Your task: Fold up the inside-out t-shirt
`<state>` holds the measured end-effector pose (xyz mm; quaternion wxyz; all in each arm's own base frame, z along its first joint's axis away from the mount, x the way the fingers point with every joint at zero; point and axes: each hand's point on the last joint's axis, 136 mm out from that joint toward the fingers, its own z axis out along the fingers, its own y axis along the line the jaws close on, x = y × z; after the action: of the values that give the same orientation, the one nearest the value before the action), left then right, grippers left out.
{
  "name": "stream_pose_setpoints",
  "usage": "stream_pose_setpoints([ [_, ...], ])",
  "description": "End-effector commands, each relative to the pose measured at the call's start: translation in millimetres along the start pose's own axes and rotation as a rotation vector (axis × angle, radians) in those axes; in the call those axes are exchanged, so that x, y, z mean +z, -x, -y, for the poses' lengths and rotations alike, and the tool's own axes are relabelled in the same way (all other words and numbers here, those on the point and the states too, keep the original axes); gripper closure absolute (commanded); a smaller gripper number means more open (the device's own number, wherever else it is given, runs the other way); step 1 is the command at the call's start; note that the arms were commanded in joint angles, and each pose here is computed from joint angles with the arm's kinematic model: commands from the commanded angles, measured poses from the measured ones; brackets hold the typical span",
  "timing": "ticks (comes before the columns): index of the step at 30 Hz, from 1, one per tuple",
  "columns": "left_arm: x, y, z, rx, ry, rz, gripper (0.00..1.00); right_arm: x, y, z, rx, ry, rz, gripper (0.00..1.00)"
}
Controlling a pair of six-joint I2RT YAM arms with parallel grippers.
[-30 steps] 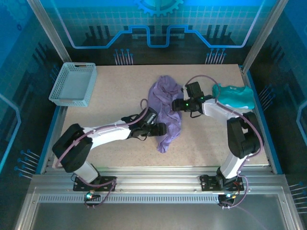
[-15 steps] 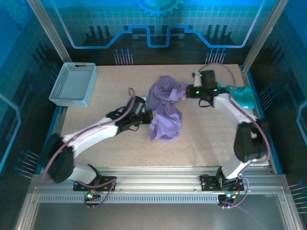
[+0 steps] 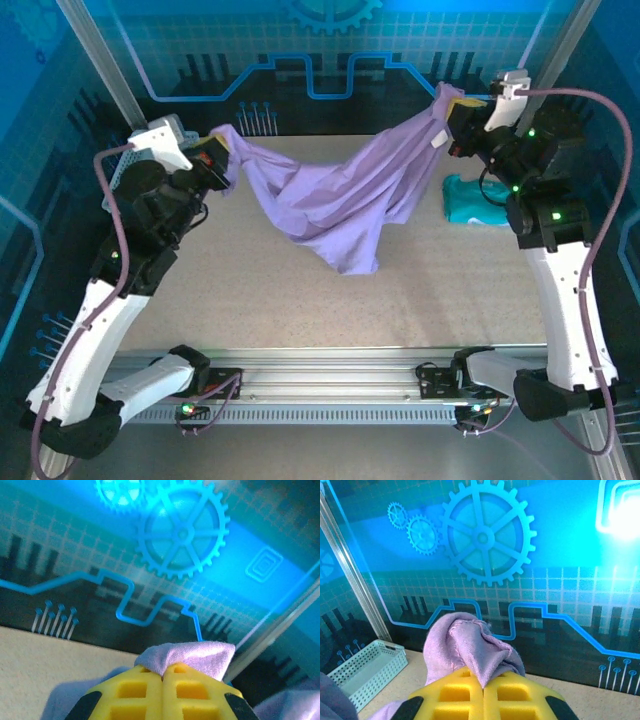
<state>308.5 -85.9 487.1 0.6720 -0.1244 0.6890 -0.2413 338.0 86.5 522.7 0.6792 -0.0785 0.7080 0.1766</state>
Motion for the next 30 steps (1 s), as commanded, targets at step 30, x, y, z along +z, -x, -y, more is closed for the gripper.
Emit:
stream_pose_setpoints([
  [30,-23.6,-49.0,109.7,-0.229,-0.547,-0.4,1.0,148.7,-108.3,40.2,0.054,-0.091,-0.308,1.0],
])
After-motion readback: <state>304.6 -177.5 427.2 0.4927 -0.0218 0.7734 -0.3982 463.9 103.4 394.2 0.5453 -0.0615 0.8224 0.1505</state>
